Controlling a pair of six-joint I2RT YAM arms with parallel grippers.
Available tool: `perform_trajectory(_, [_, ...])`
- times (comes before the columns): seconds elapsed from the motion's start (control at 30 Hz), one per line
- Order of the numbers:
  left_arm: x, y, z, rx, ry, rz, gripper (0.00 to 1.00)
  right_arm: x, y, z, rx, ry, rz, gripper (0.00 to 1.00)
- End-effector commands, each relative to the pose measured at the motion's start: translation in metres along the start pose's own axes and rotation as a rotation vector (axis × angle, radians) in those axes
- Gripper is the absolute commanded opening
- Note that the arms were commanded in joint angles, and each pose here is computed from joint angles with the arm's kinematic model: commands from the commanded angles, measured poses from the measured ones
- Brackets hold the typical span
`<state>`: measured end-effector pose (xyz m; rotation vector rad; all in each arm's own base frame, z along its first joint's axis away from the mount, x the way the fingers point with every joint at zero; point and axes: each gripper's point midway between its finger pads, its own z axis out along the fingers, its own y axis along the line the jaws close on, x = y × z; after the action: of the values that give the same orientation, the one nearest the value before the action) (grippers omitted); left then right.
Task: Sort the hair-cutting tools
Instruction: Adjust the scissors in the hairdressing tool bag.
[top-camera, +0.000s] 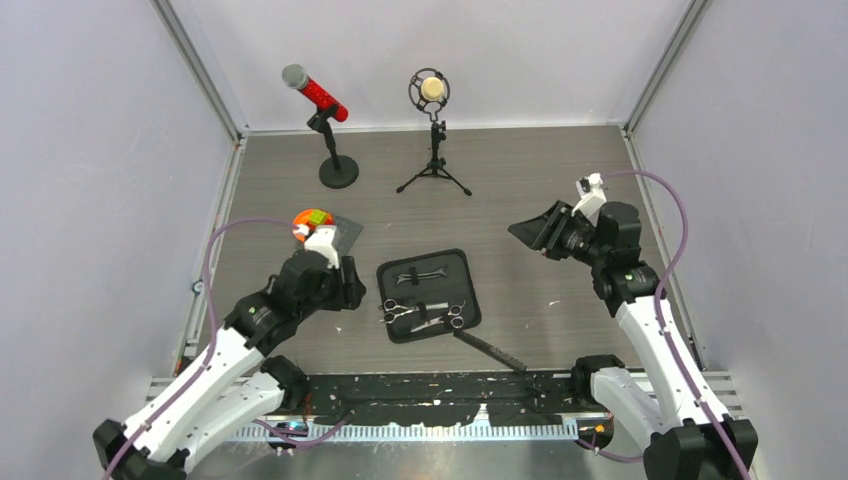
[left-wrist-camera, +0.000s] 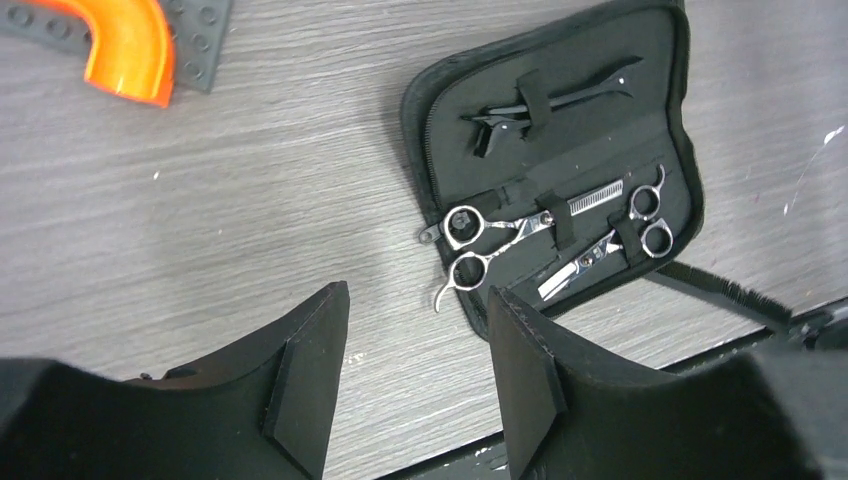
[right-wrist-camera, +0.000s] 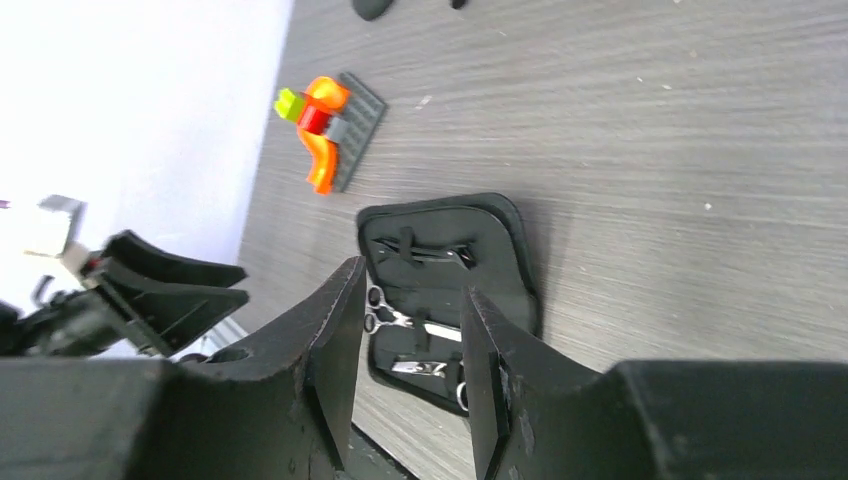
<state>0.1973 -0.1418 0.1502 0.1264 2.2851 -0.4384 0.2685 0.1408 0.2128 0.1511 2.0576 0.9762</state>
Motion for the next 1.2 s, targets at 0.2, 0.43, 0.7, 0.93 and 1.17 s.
perform_trajectory(0.2, [0.04, 0.024, 0.015, -0.014, 0.012, -0.228, 0.55, -0.008, 0.027, -0.018, -0.136, 0.002, 0.024, 0.19])
perform_trajectory(0.43, [0.054, 0.018, 0.03, 0.009, 0.074, -0.259, 0.55, -0.001, 0.019, -0.013, -0.121, 0.013, 0.063, 0.17])
perform_trajectory(0.7, [0.062, 0.005, 0.04, 0.066, 0.13, -0.283, 0.55, -0.019, 0.034, -0.014, -0.179, -0.022, 0.096, 0.1])
perform_trajectory(0.93, [0.066, 0.001, 0.047, 0.077, 0.174, -0.286, 0.55, -0.022, 0.032, -0.011, -0.185, -0.024, 0.102, 0.06])
perform_trajectory(1.17, [0.07, 0.0, 0.05, 0.079, 0.194, -0.295, 0.55, -0.02, 0.028, -0.009, -0.171, -0.025, 0.097, 0.06])
